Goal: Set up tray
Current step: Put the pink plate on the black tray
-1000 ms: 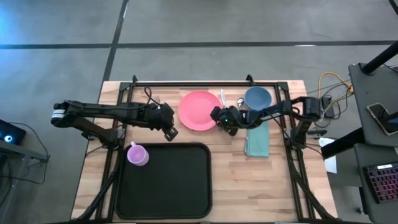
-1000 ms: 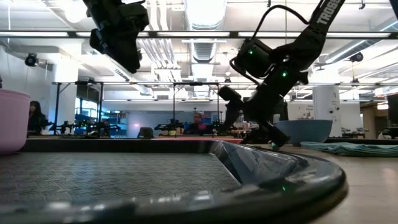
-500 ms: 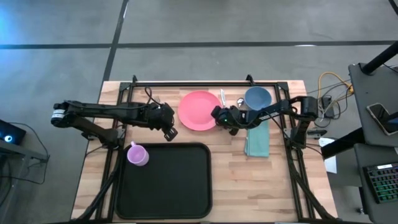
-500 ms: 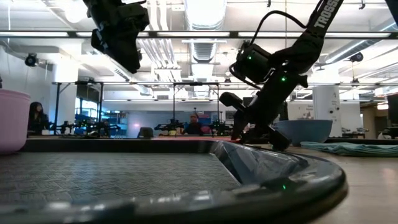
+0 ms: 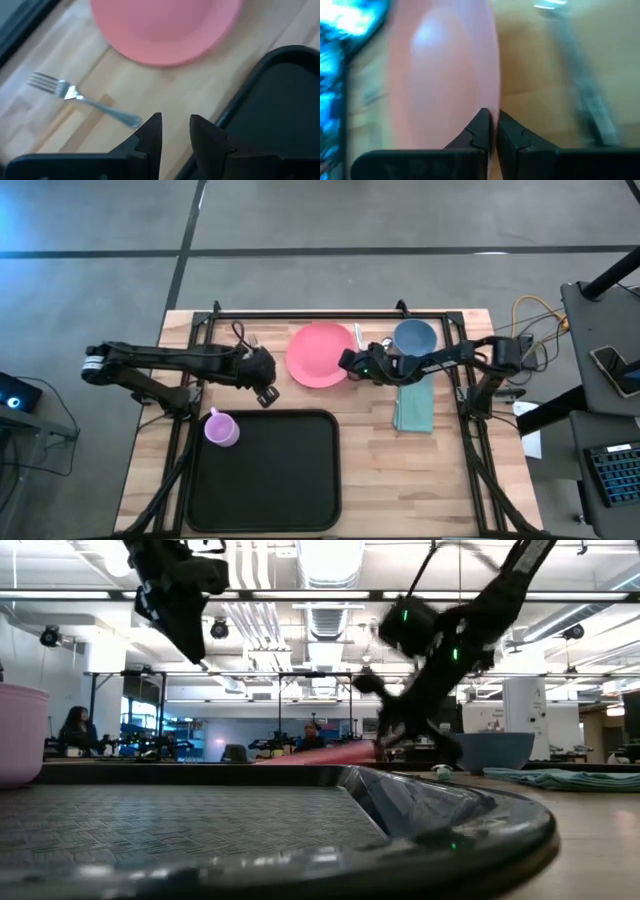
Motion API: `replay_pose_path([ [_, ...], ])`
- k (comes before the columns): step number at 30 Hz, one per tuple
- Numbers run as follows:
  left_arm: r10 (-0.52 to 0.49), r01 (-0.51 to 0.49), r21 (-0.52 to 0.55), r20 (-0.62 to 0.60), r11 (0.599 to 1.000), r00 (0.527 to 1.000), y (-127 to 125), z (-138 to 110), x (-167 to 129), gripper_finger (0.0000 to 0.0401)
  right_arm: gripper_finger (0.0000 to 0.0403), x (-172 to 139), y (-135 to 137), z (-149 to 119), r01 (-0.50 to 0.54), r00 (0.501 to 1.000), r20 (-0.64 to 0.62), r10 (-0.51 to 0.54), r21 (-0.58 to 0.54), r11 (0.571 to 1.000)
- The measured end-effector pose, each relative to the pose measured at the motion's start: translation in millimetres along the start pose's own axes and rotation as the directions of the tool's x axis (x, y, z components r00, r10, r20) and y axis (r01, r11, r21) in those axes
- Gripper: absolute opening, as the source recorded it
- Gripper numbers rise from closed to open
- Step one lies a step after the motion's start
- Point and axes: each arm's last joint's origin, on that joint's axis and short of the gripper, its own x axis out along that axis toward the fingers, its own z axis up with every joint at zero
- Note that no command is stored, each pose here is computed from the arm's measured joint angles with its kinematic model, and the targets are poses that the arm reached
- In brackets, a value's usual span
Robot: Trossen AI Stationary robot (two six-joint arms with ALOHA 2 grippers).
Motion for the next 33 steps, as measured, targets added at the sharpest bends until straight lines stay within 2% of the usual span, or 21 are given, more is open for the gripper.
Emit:
replay_pose_path([
  [3,0.030,-0.030,0.006,0.012,1.000,0.999,4.5,-2.0,-4.8,0.0081,0.0007,-16.6,9.0,-0.4,-0.042,0.999,-0.032,0.041,-0.034,0.999],
  [10,0.038,-0.038,-0.004,0.074,0.999,0.996,11.6,-2.9,-17.1,0.0081,0.0007,-47.2,14.9,0.5,-0.040,0.998,-0.058,0.036,-0.063,0.997],
  [16,0.037,-0.036,-0.015,0.101,0.999,0.994,16.1,-4.3,-24.3,0.0081,0.0007,-73.1,30.8,2.9,-0.167,0.983,-0.081,0.165,-0.020,0.986],
  [19,0.030,-0.028,-0.020,0.113,0.999,0.993,18.6,-5.4,-28.5,0.0081,0.0008,-85.5,37.0,3.4,-0.236,0.961,-0.159,0.225,-0.053,0.970],
  [22,0.023,-0.019,-0.026,0.127,0.999,0.992,21.4,-6.7,-33.3,0.0081,0.0008,-92.8,39.8,0.2,-0.315,0.901,-0.348,0.258,-0.117,0.942],
  [26,0.012,-0.007,-0.034,0.146,0.999,0.989,24.7,-8.1,-38.8,0.0081,0.0008,-86.1,35.0,-13.5,-0.356,0.784,-0.584,0.210,-0.145,0.923],
  [29,0.010,-0.004,-0.039,0.157,0.999,0.988,26.5,-8.9,-41.6,0.0081,0.0008,-75.2,33.2,-28.1,-0.393,0.705,-0.680,0.202,-0.137,0.909],
  [33,0.012,-0.006,-0.039,0.157,0.999,0.988,26.6,-8.9,-41.6,0.0081,0.0008,-58.7,39.9,-49.2,-0.510,0.604,-0.735,0.310,-0.057,0.859],
])
